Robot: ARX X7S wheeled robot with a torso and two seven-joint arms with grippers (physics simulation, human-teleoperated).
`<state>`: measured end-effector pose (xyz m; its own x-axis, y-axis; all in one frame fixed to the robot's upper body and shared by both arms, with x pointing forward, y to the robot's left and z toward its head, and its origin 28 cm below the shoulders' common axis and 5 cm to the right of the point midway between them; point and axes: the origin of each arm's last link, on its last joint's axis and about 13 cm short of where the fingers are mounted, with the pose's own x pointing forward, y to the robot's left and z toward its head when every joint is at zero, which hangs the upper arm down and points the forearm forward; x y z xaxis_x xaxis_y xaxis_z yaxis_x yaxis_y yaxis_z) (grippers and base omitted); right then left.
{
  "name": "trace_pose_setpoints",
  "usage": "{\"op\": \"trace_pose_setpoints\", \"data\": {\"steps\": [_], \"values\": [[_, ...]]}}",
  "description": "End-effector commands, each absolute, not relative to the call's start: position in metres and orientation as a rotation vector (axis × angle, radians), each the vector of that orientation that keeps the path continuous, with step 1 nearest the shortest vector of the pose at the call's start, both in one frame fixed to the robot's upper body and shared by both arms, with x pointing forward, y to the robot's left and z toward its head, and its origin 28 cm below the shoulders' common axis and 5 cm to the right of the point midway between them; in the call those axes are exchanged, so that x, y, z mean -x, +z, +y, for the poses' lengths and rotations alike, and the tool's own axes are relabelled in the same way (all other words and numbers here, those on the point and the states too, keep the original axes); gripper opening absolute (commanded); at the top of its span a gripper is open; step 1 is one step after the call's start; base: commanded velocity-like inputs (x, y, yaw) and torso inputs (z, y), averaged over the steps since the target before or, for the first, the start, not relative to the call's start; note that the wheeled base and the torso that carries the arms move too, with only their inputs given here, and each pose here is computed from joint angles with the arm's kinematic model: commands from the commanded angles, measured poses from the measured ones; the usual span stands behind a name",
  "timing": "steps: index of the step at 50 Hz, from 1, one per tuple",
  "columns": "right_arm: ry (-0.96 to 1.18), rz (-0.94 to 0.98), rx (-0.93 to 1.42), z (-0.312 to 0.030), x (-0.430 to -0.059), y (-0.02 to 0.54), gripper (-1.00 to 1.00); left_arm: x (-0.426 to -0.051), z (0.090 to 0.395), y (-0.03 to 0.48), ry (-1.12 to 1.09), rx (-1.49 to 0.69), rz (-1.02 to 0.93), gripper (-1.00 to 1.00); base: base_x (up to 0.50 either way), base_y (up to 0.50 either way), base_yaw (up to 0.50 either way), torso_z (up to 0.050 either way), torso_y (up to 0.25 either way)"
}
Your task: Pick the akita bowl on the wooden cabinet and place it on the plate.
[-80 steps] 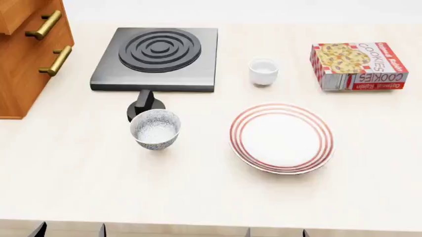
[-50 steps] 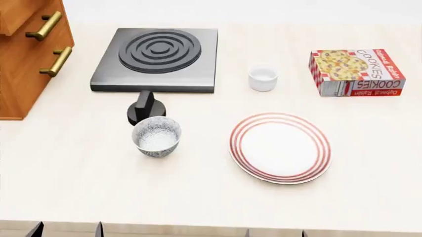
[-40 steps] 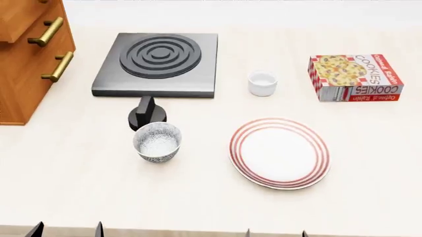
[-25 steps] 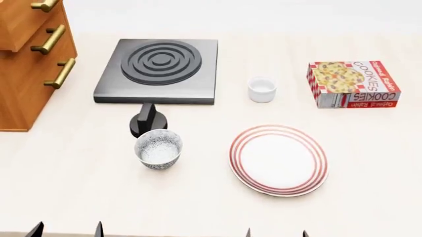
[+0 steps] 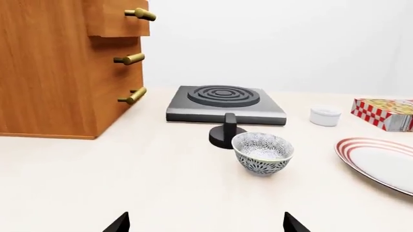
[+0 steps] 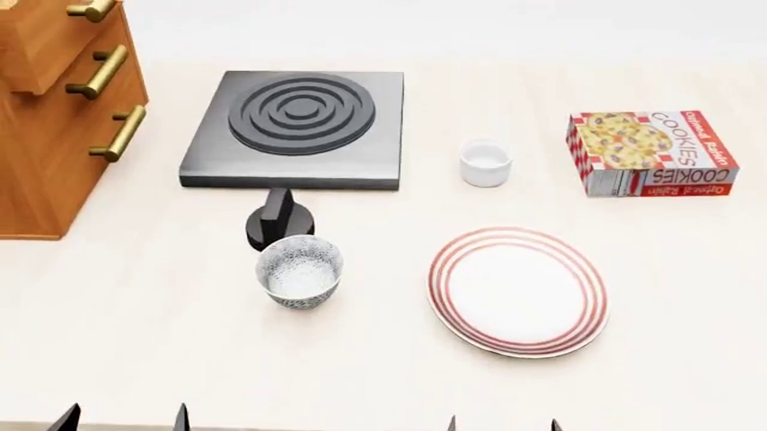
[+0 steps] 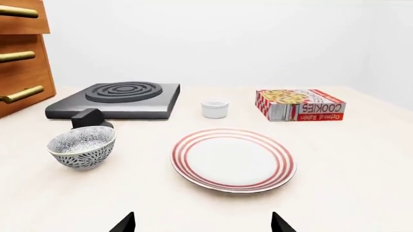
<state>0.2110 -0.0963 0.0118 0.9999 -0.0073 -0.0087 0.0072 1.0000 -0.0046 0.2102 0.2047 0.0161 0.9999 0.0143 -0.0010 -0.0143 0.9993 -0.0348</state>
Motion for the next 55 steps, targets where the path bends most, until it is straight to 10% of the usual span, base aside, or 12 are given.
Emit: {"op": "trace_pose_setpoints", "data": {"steps": [1,55], "values": [[-0.004,0.009,0.013,-0.0951,-0.2111,0.0115,1.0,-0.21,0.2053,0.0159,0.016,0.022,-0.003,1.0,0.0,0.45,0.0,0.0,0.0],[-0.01,0.011,0.014,-0.0954,-0.2118,0.0114,1.0,-0.2117,0.2055,0.0128,0.013,0.002,0.001,1.0,0.0,0.42,0.0,0.0,0.0]]}}
